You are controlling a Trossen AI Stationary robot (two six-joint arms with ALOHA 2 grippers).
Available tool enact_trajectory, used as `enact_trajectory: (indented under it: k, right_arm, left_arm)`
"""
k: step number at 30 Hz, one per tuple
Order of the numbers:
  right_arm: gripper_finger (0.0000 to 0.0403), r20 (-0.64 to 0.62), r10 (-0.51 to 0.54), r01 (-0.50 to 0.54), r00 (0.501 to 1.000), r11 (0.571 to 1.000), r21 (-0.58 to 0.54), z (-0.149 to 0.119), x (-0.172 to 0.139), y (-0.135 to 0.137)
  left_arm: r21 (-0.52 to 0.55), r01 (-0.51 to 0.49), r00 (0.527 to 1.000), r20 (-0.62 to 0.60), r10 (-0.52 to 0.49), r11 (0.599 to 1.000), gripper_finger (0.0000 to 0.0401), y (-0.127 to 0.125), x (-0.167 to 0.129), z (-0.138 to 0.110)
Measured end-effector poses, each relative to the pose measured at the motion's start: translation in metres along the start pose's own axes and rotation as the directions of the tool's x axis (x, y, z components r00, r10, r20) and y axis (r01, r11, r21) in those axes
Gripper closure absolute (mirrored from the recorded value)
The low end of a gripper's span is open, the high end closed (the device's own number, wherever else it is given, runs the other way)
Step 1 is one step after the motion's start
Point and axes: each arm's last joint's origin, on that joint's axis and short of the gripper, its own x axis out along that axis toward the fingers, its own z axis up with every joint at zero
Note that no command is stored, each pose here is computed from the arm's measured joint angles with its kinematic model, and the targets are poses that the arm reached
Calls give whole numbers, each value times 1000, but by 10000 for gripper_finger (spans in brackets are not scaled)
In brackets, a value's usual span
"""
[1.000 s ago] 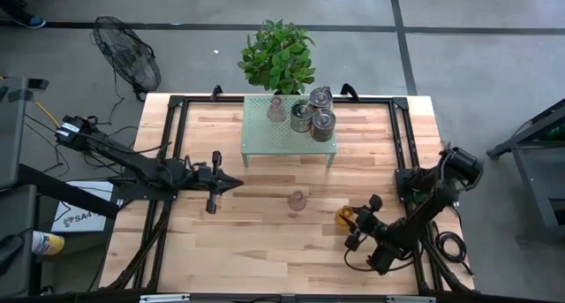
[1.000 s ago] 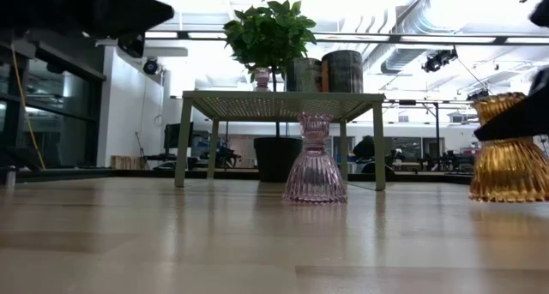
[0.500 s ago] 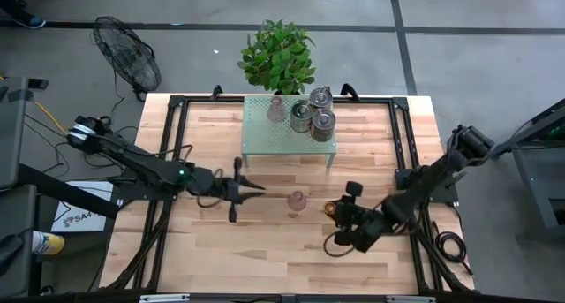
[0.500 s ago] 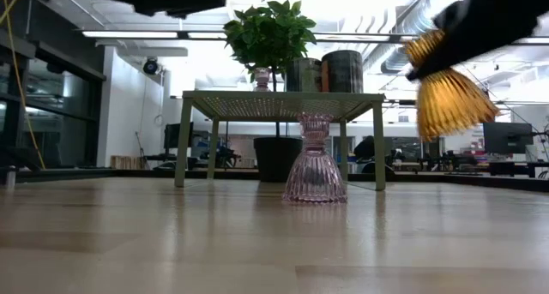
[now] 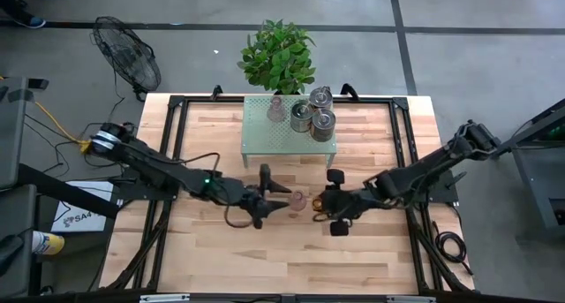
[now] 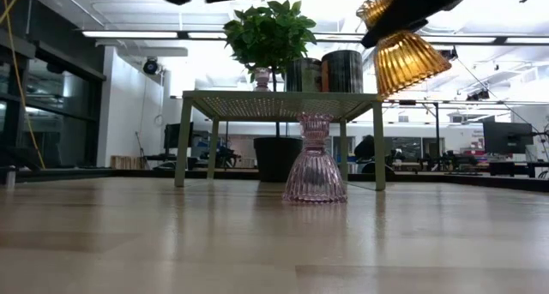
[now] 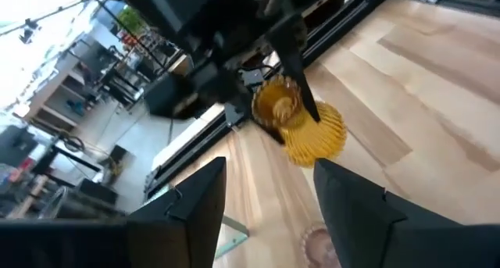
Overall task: Pick & Place candle stick holders
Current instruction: Put the yellow glass candle holder on the shelf
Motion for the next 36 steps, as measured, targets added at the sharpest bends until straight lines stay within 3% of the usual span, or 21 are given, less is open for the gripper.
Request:
enact_trajectory:
  k: [15,32,36]
  right_arm:
    - [275,26,181,-182,983,983,24,11,7,-16]
    - [275,46,194,-194,980,981,-1,13,8,-18]
    - [275,46,194,-194,980,981,-1,13,8,-18]
  left_arm:
    - [150,95,989,-125,-76,984,210,-11,47,16]
    - [190,124,990,-90,-109,974,210,-15,63,24]
    - [188,122,991,-85,-108,975,226,-14,62,25]
